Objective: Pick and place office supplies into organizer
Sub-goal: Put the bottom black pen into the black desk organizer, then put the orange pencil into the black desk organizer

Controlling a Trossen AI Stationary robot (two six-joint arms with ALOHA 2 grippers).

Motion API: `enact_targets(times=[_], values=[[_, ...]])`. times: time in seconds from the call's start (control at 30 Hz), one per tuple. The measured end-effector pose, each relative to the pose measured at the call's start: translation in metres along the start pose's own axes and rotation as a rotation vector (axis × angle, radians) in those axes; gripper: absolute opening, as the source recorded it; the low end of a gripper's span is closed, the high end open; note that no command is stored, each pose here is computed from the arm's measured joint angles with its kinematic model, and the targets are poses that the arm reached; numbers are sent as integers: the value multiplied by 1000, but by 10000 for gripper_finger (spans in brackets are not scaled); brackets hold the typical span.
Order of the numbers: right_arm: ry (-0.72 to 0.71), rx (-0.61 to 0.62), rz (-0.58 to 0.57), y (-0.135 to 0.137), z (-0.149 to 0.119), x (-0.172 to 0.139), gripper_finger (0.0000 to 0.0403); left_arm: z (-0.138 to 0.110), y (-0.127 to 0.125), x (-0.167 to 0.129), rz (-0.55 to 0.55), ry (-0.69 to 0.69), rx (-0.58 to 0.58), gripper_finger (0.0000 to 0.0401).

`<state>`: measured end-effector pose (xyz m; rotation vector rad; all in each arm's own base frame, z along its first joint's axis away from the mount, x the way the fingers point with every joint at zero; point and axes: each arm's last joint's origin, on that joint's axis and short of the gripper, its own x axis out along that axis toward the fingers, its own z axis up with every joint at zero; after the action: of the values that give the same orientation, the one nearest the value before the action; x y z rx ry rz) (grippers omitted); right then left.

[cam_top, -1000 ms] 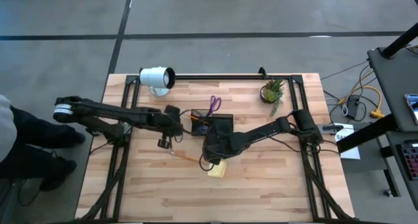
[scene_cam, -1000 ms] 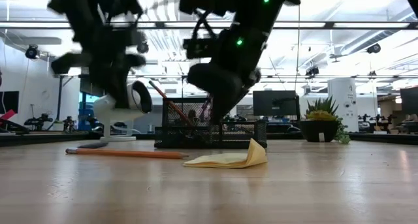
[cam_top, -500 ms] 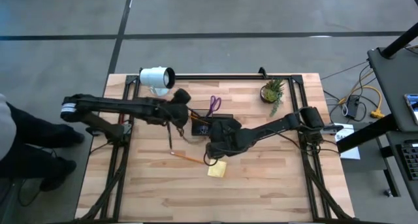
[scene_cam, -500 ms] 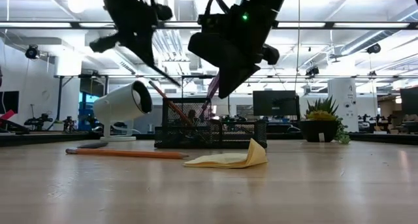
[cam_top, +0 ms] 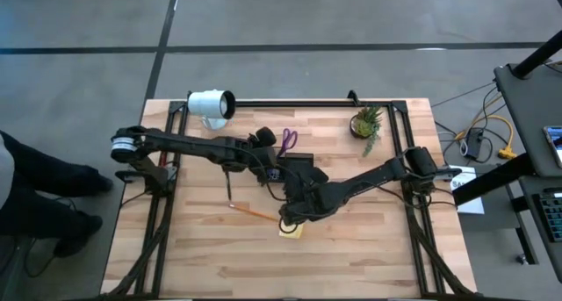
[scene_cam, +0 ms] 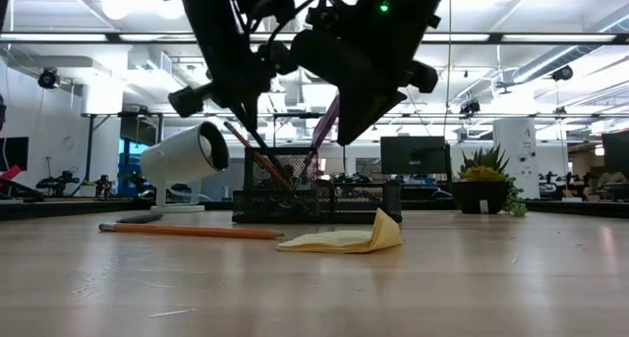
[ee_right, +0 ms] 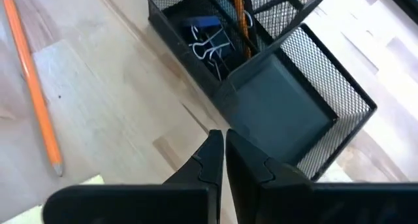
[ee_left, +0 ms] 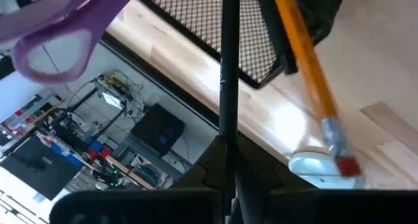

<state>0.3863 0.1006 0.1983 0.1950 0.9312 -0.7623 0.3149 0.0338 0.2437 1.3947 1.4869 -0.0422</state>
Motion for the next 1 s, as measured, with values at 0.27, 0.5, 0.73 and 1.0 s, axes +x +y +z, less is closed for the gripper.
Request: enact_targets(times=[0.27, 0.5, 0.73, 1.0], values=[[16, -16, -16, -1, -5, -2, 9, 10, 3, 5, 19, -12, -39, 41], [19, -23, -20, -1, -6, -1, 9, 6, 4, 0, 34, -18, -55, 100], [24, -37, -28, -2, -8, 0, 9, -15, 4, -39, 124, -46, -265, 140], [93, -185, 161, 7, -5, 3, 9, -57, -40, -82, -407, -481, -765, 135]])
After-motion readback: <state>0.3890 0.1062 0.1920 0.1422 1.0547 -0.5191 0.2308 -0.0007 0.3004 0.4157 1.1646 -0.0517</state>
